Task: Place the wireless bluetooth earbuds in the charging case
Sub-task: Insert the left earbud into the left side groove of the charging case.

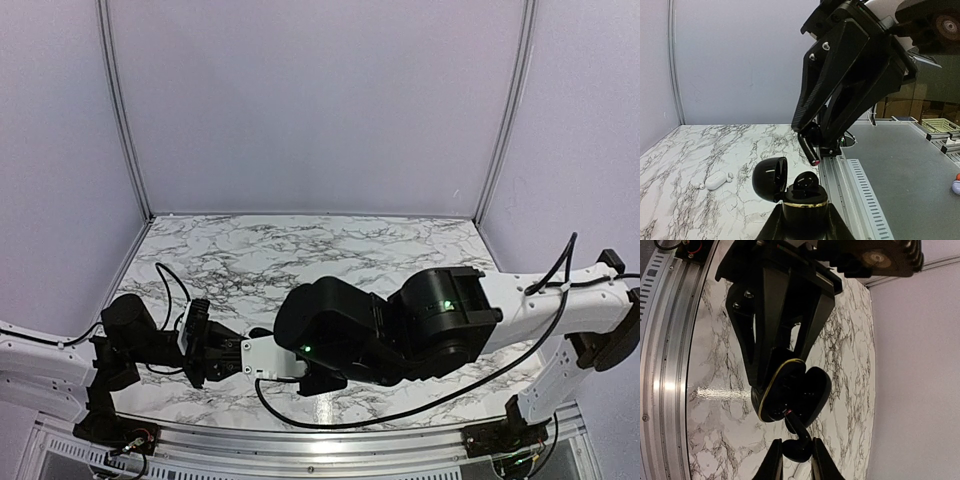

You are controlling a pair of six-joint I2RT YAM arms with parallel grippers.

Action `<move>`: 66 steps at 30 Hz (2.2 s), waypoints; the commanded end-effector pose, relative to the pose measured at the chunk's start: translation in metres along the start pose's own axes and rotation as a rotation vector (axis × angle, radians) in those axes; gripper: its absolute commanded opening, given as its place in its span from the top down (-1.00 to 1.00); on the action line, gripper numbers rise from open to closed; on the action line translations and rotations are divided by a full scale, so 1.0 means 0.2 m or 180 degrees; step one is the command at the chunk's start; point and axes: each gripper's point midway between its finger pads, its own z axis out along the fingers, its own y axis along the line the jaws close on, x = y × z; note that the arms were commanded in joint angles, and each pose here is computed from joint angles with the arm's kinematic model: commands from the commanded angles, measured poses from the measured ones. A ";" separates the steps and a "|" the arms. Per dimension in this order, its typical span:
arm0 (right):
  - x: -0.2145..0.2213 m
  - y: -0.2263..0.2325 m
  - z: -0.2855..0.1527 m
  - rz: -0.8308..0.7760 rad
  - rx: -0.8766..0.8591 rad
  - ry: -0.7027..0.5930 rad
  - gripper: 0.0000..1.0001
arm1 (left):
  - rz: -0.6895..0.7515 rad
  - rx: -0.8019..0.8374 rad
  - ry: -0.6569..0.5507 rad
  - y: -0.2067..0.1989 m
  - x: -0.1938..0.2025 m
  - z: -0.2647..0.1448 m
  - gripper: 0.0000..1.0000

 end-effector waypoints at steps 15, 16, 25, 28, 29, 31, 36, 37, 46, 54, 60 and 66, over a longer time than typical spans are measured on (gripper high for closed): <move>-0.08 -0.14 -0.29 0.0280 0.0204 -0.0624 0.80 | 0.1087 -0.0147 -0.0199 -0.06 -0.09 -0.06 1.00; -0.08 -0.13 -0.30 0.0257 0.0177 -0.0640 0.80 | 0.1137 -0.0160 -0.0186 -0.06 -0.10 -0.06 1.00; -0.11 -0.06 -0.29 0.0101 0.0108 -0.0582 0.81 | 0.1457 -0.0306 0.0108 -0.03 -0.06 -0.03 1.00; -0.12 -0.06 -0.29 0.0071 0.0137 -0.0554 0.81 | 0.1463 -0.0284 0.0094 -0.04 -0.07 -0.02 1.00; -0.12 -0.06 -0.28 0.0065 0.0138 -0.0540 0.81 | 0.1485 -0.0295 0.0086 -0.05 -0.07 -0.02 1.00; -0.12 -0.05 -0.28 0.0042 0.0136 -0.0531 0.81 | 0.1546 -0.0310 0.0068 -0.06 -0.08 -0.02 1.00; -0.13 -0.03 -0.28 -0.0004 0.0136 -0.0510 0.81 | 0.1587 -0.0321 0.0011 -0.07 -0.11 -0.02 1.00; -0.14 -0.03 -0.27 -0.0015 0.0139 -0.0501 0.81 | 0.1571 -0.0315 -0.0001 -0.07 -0.12 -0.02 1.00; -0.15 -0.02 -0.18 -0.0025 0.0224 -0.0226 0.81 | 0.1193 -0.0380 -0.0018 -0.04 -0.15 0.00 1.00; -0.10 -0.07 -0.11 -0.0063 0.0529 0.0153 0.81 | 0.0883 -0.0673 -0.0057 0.04 -0.19 0.00 1.00; -0.09 -0.11 -0.10 0.0008 0.0691 0.0244 0.81 | 0.0681 -0.0716 -0.0063 0.06 -0.20 0.01 0.98; -0.09 -0.12 -0.10 -0.0018 0.0750 0.0253 0.81 | 0.0493 -0.0668 -0.0048 0.05 -0.21 0.03 0.95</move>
